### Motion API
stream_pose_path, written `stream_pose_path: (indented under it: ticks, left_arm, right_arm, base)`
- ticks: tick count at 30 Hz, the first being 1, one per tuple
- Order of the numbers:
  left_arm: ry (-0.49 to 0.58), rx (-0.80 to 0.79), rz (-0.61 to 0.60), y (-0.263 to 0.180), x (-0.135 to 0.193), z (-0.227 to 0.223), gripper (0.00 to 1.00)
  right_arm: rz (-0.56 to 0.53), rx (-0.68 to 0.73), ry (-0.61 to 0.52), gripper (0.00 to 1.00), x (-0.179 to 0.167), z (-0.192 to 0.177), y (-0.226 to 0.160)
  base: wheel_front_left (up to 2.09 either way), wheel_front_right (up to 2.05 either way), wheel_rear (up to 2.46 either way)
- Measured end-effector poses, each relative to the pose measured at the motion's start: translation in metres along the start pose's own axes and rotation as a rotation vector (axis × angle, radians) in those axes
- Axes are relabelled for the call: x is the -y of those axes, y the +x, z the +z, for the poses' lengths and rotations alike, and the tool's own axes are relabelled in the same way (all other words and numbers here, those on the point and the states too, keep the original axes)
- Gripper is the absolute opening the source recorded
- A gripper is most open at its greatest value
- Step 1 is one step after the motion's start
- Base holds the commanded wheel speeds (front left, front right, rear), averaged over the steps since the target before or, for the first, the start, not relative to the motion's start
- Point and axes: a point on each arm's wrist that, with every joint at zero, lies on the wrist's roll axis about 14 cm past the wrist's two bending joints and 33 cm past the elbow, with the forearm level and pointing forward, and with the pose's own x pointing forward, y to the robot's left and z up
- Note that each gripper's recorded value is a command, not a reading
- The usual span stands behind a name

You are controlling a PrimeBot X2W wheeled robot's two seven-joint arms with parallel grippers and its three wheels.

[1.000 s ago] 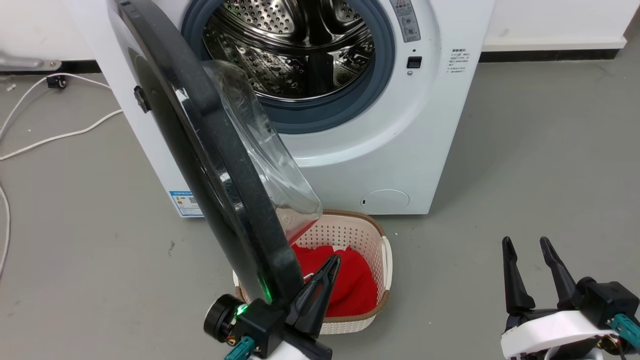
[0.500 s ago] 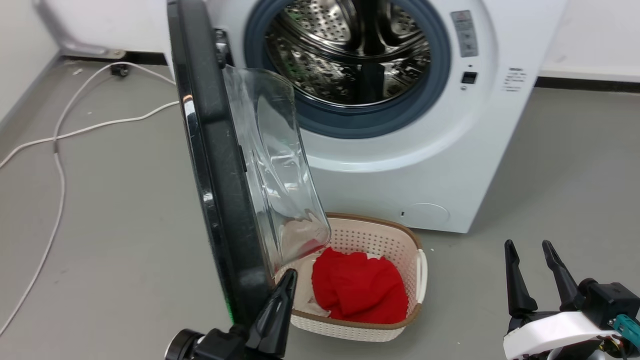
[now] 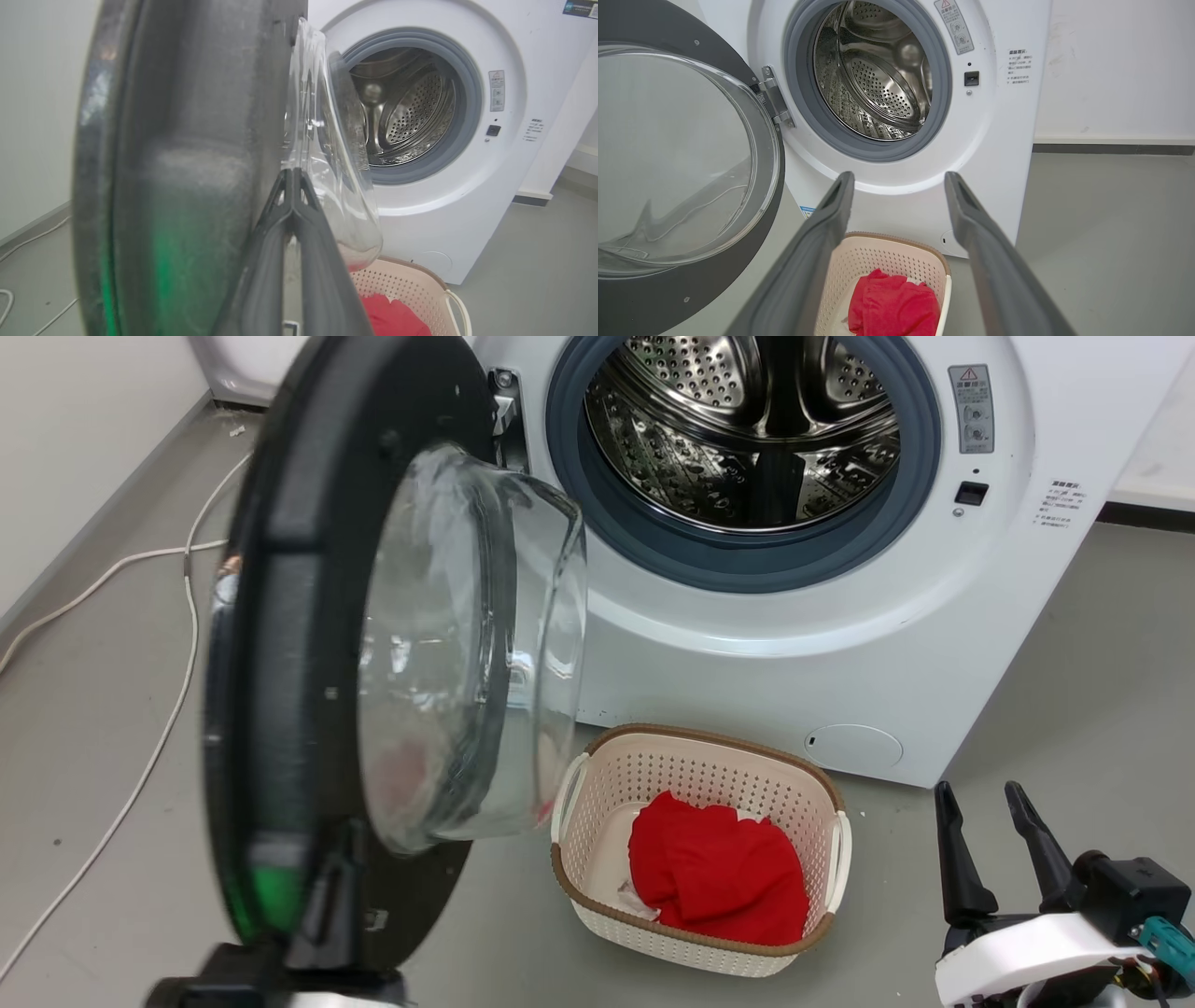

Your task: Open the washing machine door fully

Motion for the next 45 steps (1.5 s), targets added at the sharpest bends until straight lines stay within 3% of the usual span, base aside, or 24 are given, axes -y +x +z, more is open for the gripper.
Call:
stream_pose_path:
  ticks: [19,24,31,40,42,43,45]
  left_arm:
    - [0.144,-0.005,0.284,0.044,-0.135,0.005,0.00]
    - [0.174,-0.006,0.328,0.050,-0.158,0.008,0.00]
    - [0.185,0.000,0.350,0.049,-0.167,0.011,0.00]
    - [0.168,-0.018,0.303,0.021,-0.133,-0.002,0.00]
    - [0.160,-0.021,0.292,0.015,-0.125,-0.004,0.45]
    - [0.158,-0.017,0.290,0.014,-0.123,-0.003,1.00]
    - [0.146,-0.004,0.281,0.012,-0.118,0.000,1.00]
  right_arm:
    - [-0.066,-0.027,0.005,1.00,0.022,-0.007,-0.009]
    - [-0.076,-0.029,0.004,1.00,0.025,-0.007,-0.010]
    - [-0.075,-0.021,0.002,1.00,0.025,-0.004,-0.011]
    - [-0.081,0.005,0.007,1.00,0.024,0.004,-0.019]
    - [-0.079,0.006,0.003,1.00,0.024,0.004,-0.018]
    - [-0.077,0.007,0.002,1.00,0.023,0.004,-0.018]
    - [-0.075,0.010,-0.001,1.00,0.022,0.005,-0.018]
  base:
    - [0.00,0.00,0.00]
    - [0.00,0.00,0.00]
    - [0.00,0.00,0.00]
    - [0.00,0.00,0.00]
    - [0.00,0.00,0.00]
    - [0.00,0.00,0.00]
    - [0.00,0.00,0.00]
